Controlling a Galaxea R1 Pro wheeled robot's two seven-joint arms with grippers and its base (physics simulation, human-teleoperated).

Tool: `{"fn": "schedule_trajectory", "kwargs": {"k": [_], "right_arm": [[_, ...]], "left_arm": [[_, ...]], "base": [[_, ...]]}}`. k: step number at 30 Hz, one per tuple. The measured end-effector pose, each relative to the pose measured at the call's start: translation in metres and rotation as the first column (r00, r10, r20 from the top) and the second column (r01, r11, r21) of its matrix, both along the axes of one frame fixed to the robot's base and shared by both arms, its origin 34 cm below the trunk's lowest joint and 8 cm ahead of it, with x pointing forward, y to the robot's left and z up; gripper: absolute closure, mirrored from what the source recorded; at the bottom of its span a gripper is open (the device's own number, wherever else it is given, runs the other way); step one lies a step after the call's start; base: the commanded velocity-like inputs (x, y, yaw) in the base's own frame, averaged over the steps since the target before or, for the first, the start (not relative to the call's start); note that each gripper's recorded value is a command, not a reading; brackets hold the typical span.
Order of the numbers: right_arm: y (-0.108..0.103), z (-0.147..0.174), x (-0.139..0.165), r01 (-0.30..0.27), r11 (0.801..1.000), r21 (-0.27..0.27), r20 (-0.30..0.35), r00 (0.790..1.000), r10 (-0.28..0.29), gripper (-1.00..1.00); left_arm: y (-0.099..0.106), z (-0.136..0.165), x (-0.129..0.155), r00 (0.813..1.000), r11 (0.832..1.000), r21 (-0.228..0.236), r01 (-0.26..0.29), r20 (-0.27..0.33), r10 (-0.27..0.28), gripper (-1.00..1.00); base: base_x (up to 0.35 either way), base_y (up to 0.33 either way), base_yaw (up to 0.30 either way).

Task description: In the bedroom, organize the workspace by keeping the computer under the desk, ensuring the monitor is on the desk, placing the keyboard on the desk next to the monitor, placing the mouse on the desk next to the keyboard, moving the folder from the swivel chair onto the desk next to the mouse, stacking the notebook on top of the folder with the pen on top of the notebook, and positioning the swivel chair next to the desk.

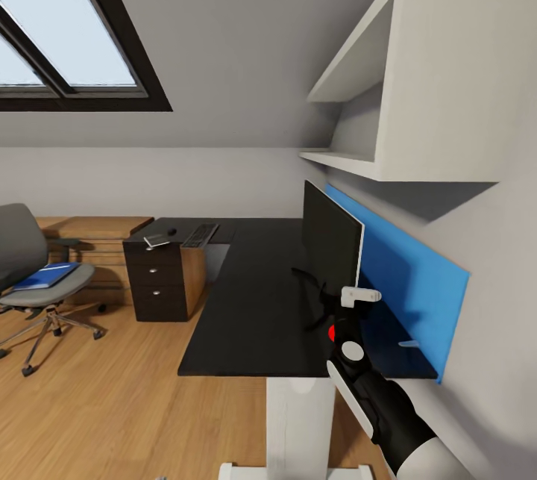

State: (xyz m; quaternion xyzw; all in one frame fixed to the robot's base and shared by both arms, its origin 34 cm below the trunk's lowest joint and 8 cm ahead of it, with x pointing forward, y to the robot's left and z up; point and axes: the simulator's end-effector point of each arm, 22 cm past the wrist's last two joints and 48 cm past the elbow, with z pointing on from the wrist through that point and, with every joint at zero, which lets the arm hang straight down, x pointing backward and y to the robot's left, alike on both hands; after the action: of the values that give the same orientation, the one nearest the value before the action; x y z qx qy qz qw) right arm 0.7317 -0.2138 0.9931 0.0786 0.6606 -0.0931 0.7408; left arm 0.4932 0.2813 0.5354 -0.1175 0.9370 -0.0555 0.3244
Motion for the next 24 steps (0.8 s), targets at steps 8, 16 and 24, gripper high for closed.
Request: {"fn": "schedule_trajectory", "kwargs": {"k": [8,16,24], "right_arm": [[0.0000,0.0002,-0.0001,0.000,1.000,-0.001,0.000,1.000,0.000,-1.00],[0.0000,0.0000,0.0000,0.000,1.000,0.000,0.000,1.000,0.000,-1.00],[0.0000,-0.0001,0.0000,0.000,1.000,0.000,0.000,1.000,0.000,-1.00]], "left_arm": [[0.0000,0.0000,-0.0001,1.000,1.000,0.001,0.001,0.000,-0.001,-1.00],[0.0000,-0.0001,0.0000,1.000,1.000,0.001,0.001,0.000,-0.001,-1.00],[0.0002,0.0001,0.0000,1.000,1.000,-0.001,-0.001,0.000,0.001,-1.00]], "base": [[0.117,0.000,0.000],[0.013,0.000,0.000],[0.117,0.000,0.000]]}}
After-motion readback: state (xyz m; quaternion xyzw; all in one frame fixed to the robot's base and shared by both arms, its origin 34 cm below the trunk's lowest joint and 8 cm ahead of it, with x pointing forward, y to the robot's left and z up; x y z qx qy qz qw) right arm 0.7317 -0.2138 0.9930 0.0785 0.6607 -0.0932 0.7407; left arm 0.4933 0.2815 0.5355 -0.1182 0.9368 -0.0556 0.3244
